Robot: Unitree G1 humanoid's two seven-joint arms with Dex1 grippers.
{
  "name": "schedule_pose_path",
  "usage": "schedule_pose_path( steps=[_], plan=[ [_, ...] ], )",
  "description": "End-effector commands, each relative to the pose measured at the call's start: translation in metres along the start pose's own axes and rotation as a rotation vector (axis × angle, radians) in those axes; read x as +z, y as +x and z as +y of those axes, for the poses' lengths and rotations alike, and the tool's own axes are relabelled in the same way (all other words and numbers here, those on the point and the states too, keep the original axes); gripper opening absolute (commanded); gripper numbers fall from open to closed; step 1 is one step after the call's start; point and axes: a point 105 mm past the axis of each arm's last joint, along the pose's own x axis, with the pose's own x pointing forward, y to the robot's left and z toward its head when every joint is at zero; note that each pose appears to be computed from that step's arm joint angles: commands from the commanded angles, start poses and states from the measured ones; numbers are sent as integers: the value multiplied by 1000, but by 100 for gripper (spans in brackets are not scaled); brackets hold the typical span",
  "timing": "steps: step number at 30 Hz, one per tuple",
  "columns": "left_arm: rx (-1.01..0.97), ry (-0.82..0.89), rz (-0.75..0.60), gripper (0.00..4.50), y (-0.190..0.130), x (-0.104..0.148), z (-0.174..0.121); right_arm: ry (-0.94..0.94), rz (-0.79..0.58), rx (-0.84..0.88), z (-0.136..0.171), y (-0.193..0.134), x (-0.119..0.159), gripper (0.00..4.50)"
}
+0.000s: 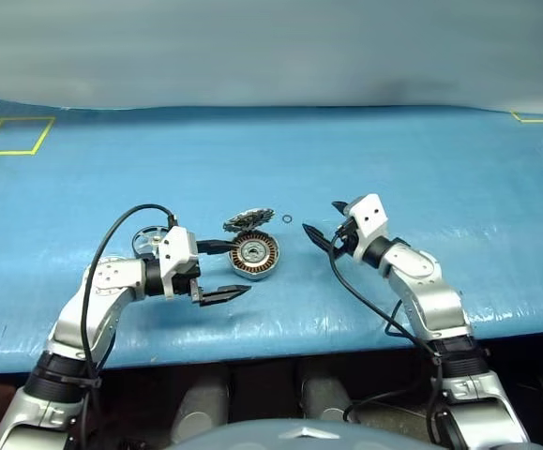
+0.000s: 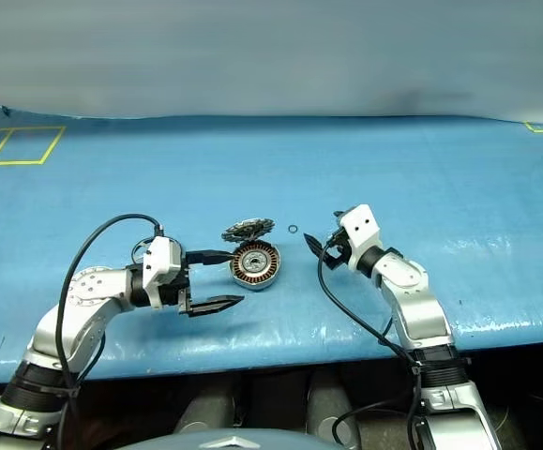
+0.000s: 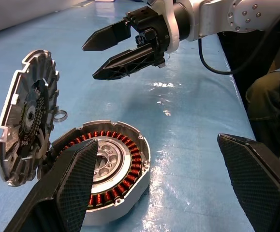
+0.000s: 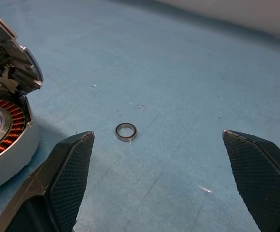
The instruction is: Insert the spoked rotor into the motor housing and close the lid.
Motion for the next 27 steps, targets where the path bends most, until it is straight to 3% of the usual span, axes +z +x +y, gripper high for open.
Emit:
schedule_pose_path(
  steps=[1, 10, 27],
  plan=[
    [79, 15, -25, 430, -5, -3, 7, -1, -48, 10, 1, 12, 9, 450],
    [209, 26, -99, 430, -9, -1, 17, 30, -21, 47, 10, 35, -1, 450],
    [244, 33, -114, 430, -8, 1, 18, 76, 31, 27, 17, 63, -18, 450]
  ],
)
